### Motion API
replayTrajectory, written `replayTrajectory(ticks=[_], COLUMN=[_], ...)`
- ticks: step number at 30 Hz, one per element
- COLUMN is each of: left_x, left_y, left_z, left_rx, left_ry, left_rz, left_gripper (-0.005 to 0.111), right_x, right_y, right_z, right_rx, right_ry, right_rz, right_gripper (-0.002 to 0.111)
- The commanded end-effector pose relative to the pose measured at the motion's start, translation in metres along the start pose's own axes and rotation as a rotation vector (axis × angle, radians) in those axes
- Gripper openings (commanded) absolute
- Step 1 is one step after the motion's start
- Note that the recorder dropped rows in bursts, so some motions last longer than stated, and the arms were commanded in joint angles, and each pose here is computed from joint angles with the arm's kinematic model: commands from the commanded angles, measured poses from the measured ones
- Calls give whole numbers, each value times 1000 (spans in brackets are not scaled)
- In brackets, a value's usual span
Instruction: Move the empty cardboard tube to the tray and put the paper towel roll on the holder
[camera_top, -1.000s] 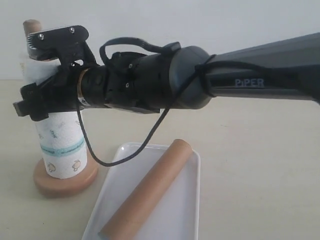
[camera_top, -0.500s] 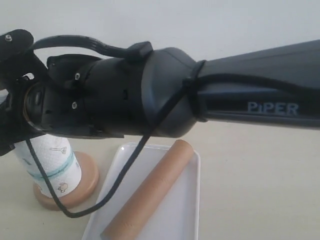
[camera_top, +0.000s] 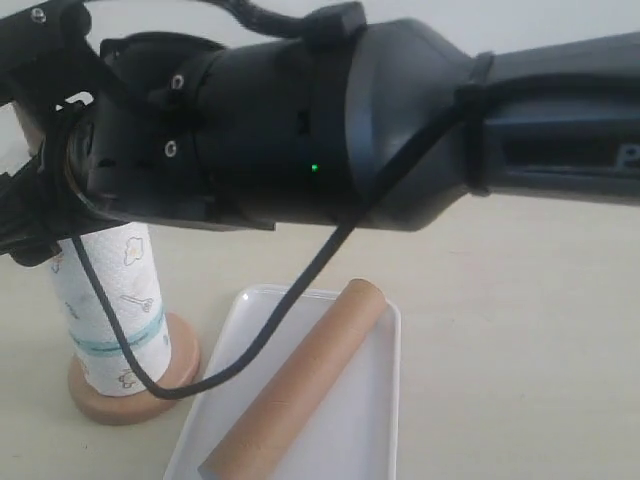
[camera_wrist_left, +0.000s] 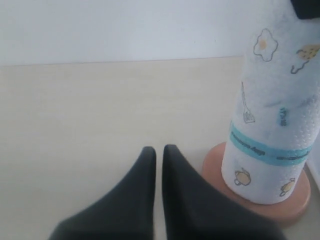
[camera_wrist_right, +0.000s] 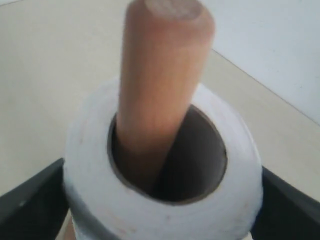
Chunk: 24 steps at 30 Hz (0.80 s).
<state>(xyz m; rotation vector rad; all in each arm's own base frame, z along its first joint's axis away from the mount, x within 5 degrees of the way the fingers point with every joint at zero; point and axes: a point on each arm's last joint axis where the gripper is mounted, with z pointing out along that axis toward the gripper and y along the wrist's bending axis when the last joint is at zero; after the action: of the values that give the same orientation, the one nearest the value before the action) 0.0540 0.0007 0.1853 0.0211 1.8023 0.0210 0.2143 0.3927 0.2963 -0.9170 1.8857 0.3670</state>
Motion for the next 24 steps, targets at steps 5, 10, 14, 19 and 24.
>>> replayTrajectory(ticks=[5, 10, 14, 19, 24], left_x=[1, 1, 1, 1, 1], left_y=[0, 0, 0, 0, 0], left_z=[0, 0, 0, 0, 0], left_rx=[0, 0, 0, 0, 0], left_ry=[-1, -1, -1, -1, -1], left_rz=[-13, -13, -13, -13, -13], left_gripper=[4, 4, 4, 4, 4], right_x=[-36, -50, -62, -76, -86], right_y=[-6, -10, -14, -23, -38], right_z=[-44, -63, -86, -136, -195], right_rx=[-90, -120, -118, -70, -26], right_ry=[-151, -221, -263, -305, -340], right_rz=[86, 98, 98, 38, 35], right_gripper=[82, 82, 82, 82, 82])
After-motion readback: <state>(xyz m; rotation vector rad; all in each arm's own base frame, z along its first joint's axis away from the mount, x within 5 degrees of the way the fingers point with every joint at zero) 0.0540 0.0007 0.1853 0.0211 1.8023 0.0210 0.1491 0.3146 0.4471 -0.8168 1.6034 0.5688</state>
